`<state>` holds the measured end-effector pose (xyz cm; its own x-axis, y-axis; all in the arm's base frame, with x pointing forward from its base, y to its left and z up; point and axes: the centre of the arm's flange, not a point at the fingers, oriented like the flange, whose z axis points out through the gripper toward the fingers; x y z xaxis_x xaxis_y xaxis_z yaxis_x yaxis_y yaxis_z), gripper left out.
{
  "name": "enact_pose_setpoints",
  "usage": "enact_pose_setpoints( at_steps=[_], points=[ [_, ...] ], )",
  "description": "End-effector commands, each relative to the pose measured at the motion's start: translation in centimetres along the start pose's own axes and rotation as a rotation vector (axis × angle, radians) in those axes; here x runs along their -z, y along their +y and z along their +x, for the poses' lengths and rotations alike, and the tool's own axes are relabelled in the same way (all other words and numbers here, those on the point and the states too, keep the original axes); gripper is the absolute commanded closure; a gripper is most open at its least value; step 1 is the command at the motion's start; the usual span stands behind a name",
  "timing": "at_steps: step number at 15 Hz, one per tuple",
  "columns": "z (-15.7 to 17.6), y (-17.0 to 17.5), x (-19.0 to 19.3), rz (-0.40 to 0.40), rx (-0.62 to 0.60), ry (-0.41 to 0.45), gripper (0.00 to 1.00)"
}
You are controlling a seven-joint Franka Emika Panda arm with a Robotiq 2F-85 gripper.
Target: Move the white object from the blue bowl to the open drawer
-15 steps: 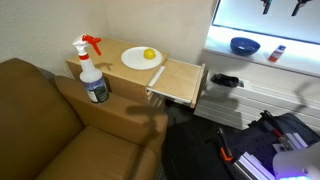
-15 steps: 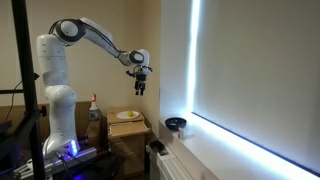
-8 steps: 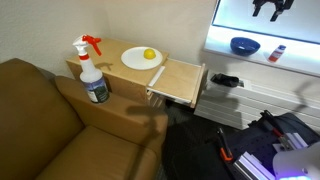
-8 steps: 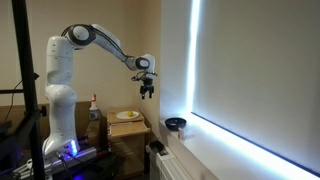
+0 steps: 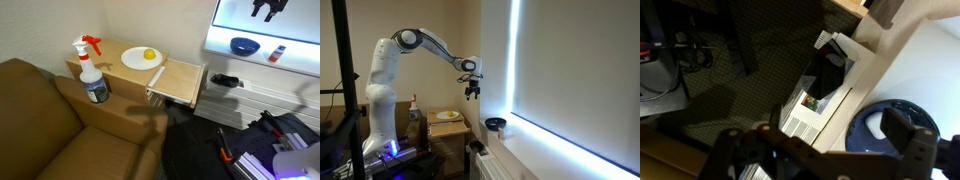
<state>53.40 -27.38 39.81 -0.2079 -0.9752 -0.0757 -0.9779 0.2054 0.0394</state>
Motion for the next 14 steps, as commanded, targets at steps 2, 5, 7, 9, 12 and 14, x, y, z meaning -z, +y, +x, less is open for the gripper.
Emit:
enact_pose_setpoints(
  at_steps=[2, 5, 7, 9, 12, 14],
  points=[
    [0.2, -0.6, -0.7, 0.035, 0.051, 0.041, 0.00],
    [3.3, -3.7, -1.6, 0.108, 0.135, 0.209, 0.00],
    [5.7, -5.7, -1.7, 0.157, 0.158, 0.327, 0.00],
    [6.8, -7.9, -1.6, 0.261, 0.079, 0.381, 0.00],
    [6.2, -5.6, -2.0, 0.208, 0.115, 0.343, 0.00],
    [5.9, -5.6, -1.8, 0.210, 0.118, 0.342, 0.00]
  ],
)
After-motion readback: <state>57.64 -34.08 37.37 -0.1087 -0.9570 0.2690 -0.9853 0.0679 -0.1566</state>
